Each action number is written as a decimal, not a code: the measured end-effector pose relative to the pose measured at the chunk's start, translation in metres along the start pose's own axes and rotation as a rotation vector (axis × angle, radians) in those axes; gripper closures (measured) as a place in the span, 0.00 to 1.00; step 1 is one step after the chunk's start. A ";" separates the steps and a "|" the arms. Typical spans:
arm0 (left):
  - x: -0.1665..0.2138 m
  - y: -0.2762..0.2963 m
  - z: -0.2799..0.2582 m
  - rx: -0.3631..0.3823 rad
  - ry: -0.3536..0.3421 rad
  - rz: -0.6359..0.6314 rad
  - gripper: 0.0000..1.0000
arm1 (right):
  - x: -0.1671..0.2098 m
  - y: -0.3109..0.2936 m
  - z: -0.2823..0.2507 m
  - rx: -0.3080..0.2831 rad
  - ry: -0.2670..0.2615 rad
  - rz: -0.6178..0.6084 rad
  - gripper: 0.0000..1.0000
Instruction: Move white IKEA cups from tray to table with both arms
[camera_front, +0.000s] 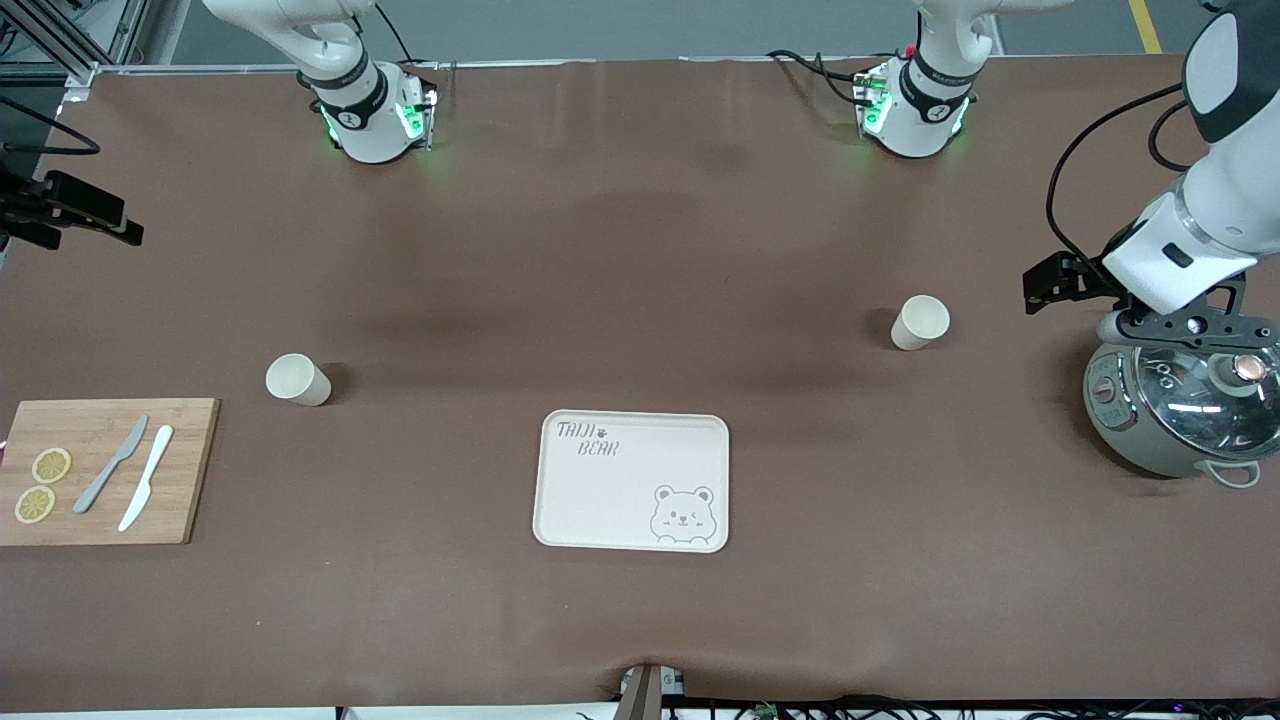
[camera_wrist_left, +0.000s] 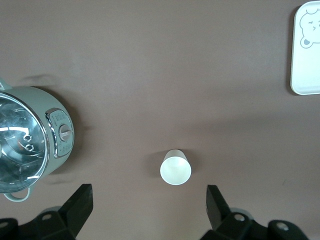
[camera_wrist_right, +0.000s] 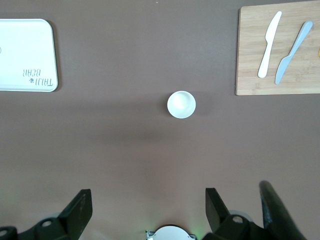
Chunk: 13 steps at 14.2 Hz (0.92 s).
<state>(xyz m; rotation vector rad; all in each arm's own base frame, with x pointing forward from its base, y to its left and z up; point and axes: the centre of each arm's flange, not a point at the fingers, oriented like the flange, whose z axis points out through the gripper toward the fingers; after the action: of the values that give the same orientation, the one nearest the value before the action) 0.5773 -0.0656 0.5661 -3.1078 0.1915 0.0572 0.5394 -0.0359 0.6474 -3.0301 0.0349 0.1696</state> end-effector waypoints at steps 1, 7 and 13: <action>0.000 0.000 0.000 -0.002 -0.001 0.000 0.00 | 0.000 -0.001 0.000 -0.006 0.000 0.014 0.00; 0.000 0.000 0.001 -0.005 -0.005 0.000 0.00 | -0.008 -0.017 0.004 -0.059 0.006 0.020 0.00; 0.000 0.000 0.001 -0.005 -0.006 0.000 0.00 | -0.025 -0.012 0.009 -0.053 0.016 0.024 0.00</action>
<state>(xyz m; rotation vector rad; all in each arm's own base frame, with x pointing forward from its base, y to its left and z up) 0.5769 -0.0660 0.5653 -3.1122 0.1908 0.0663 0.5139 -0.0226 0.6424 -3.0846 0.0691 0.1499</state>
